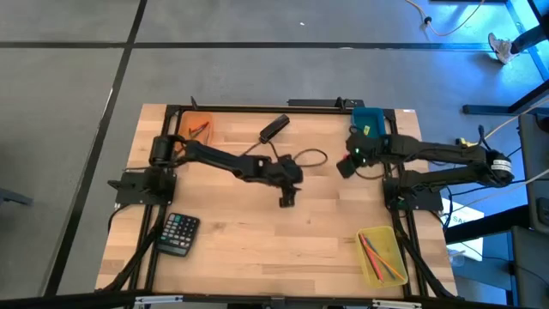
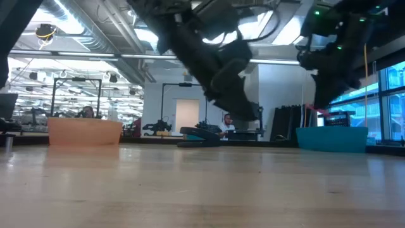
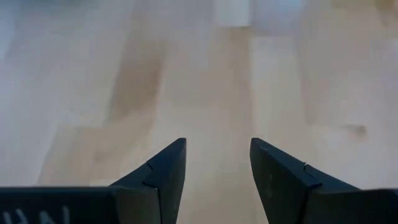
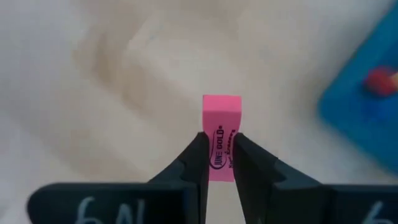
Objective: Sort crayons/erasers/pens/pencils in bins
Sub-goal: Put the pink eraser into the blue bin
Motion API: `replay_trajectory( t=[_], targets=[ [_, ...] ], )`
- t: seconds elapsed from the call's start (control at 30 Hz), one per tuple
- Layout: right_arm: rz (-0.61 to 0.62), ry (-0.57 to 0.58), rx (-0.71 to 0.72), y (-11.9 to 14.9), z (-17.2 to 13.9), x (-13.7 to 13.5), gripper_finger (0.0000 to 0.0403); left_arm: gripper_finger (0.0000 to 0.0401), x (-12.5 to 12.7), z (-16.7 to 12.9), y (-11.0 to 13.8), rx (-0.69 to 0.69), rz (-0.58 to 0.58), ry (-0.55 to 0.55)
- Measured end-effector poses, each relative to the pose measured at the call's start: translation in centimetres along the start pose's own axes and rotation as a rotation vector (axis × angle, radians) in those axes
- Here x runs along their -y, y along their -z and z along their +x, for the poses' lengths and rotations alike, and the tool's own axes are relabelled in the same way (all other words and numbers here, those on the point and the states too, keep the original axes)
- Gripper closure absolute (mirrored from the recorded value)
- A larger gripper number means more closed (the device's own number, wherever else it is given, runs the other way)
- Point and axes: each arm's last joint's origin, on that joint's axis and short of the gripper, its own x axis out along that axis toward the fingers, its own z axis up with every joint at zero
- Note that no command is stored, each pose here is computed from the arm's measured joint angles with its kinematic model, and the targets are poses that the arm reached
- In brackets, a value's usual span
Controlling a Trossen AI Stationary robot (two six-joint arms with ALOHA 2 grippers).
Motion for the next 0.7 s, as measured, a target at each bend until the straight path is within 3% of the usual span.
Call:
replay_trajectory(
  t=[0.23, 0.4, 0.53, 0.7],
  targets=[
    [0.112, 0.245, 0.140, -4.3, -0.6, 3.1, 0.0338, 0.0232, -1.8, -0.1, 1.7, 0.025, -0.072, -0.025],
    [0.245, 0.416, 0.135, -5.8, 0.7, 6.7, 0.0338, 0.0232, -1.7, -0.1, 1.6, 0.037, -0.068, -0.022],
    [0.313, 0.455, 0.069, -6.5, 2.3, 9.0, 0.0338, 0.0232, -1.7, -0.1, 1.3, 0.063, -0.053, -0.021],
    [0.358, 0.401, -0.003, -7.3, 4.8, 10.9, 0.0337, 0.0232, -2.0, -0.1, 1.4, 0.061, -0.056, -0.031]
  ],
)
